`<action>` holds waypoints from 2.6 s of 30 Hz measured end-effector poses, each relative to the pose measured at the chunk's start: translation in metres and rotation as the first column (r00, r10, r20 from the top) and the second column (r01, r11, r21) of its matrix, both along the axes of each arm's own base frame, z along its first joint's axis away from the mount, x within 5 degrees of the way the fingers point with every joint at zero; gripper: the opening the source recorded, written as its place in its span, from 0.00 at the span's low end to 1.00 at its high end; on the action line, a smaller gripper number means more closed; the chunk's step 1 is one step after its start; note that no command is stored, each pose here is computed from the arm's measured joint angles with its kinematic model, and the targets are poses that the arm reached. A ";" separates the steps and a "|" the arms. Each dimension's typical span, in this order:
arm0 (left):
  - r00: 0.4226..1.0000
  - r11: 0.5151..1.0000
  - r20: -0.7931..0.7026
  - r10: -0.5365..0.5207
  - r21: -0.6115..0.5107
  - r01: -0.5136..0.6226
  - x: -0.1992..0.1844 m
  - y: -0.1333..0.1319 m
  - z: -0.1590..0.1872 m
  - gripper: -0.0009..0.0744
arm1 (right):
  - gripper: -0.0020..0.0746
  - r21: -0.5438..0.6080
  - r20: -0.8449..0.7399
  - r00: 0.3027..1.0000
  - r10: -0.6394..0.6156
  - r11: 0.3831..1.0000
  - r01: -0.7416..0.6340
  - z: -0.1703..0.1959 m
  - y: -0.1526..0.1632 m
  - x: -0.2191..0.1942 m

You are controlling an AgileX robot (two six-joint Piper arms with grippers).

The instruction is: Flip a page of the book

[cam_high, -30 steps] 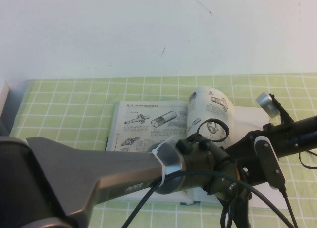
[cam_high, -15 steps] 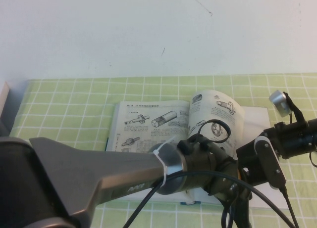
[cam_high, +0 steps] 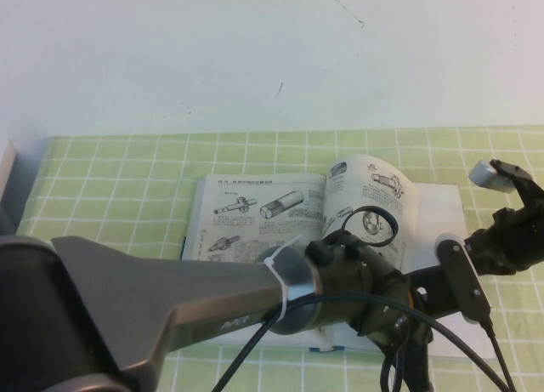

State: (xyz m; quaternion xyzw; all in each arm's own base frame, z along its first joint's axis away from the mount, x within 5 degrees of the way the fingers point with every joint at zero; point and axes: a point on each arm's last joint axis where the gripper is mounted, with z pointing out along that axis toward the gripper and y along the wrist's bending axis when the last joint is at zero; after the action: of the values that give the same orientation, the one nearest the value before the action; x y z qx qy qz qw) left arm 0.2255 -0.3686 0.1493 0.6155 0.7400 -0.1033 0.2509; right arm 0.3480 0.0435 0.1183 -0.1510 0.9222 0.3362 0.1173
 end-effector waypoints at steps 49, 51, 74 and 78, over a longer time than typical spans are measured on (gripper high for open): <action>0.736 0.765 0.239 0.633 -0.054 -0.641 0.041 0.095 0.110 0.01 | 0.03 -0.196 0.062 0.997 0.052 0.980 -0.039 0.024 0.012 -0.007; 0.712 0.742 0.213 0.669 -0.124 -0.659 0.042 0.109 0.126 0.01 | 0.03 -0.191 0.122 0.991 0.047 0.981 -0.023 0.045 0.012 -0.009; 0.739 0.548 0.008 0.673 -0.676 -0.492 -0.098 0.270 0.165 0.01 | 0.03 -0.017 0.866 0.494 -0.077 0.983 0.182 0.180 0.007 -0.156; 0.702 0.522 0.006 0.712 -0.674 -0.524 -0.115 0.292 0.152 0.01 | 0.03 0.033 0.911 0.391 -0.128 0.970 0.240 0.184 0.002 -0.182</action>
State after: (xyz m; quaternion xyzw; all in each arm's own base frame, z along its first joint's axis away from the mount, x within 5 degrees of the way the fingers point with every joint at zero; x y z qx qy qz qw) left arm 0.1107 -0.0768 0.3013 0.1955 0.7879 -0.1574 0.5624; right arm 0.1658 0.0451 0.3021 -0.2115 0.7384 0.1373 0.6255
